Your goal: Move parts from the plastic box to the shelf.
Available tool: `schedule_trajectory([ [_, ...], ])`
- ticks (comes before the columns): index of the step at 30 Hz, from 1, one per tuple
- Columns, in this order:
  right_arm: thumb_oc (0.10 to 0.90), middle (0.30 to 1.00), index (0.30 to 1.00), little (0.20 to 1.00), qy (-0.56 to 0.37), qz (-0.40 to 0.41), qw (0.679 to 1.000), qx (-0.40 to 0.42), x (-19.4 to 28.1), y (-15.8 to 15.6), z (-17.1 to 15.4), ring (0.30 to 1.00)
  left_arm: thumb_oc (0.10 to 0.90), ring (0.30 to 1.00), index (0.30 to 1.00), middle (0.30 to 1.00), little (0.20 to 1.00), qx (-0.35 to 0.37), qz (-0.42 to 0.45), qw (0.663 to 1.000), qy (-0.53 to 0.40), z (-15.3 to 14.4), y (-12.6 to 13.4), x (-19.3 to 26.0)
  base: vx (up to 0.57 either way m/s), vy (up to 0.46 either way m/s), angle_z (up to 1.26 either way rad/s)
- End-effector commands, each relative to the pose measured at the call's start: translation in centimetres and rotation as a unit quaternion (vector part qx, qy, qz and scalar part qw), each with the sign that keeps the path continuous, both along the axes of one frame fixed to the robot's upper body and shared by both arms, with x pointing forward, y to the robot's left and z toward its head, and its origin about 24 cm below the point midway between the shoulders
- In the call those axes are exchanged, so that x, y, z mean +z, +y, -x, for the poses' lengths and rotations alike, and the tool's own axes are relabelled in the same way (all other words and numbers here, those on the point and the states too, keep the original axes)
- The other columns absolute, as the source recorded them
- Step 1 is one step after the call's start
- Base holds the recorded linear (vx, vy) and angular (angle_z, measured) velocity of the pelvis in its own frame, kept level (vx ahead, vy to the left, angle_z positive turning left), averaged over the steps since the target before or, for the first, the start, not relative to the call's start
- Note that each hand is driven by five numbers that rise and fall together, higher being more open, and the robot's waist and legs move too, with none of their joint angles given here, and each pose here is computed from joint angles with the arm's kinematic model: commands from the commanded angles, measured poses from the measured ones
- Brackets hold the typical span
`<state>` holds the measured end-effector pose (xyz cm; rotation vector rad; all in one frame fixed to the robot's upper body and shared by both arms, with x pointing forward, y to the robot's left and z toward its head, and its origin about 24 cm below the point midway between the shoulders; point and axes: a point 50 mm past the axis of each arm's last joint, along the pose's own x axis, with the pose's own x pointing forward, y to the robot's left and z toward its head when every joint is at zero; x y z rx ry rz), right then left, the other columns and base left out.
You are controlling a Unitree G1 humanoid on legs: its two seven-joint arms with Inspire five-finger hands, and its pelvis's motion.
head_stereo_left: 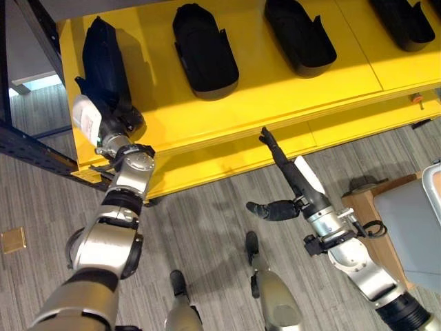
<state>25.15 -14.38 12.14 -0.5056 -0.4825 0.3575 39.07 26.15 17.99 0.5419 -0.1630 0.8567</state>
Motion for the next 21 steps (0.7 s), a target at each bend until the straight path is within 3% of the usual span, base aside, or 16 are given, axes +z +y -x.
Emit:
schedule_trajectory([
  [1,0.900,1.000,1.000,1.000,-0.100,-0.067,0.992,0.041,4.3,0.7,0.9,1.000,0.400,0.300,0.300,0.300,0.300,0.037,0.003,0.998,0.055,1.1,2.6,-2.3,0.00,0.000,0.00],
  [11,0.900,1.000,1.000,1.000,-0.094,-0.059,0.993,0.046,4.2,0.3,1.0,1.000,0.400,0.300,0.300,0.300,0.300,0.062,-0.091,0.984,0.141,2.3,6.0,-2.6,0.00,0.000,0.00],
  [21,0.900,1.000,1.000,1.000,-0.070,-0.053,0.995,0.042,3.6,-0.2,1.1,1.000,0.400,0.300,0.300,0.300,0.300,0.077,0.005,0.986,0.151,3.2,8.1,-3.3,0.00,0.000,0.00],
])
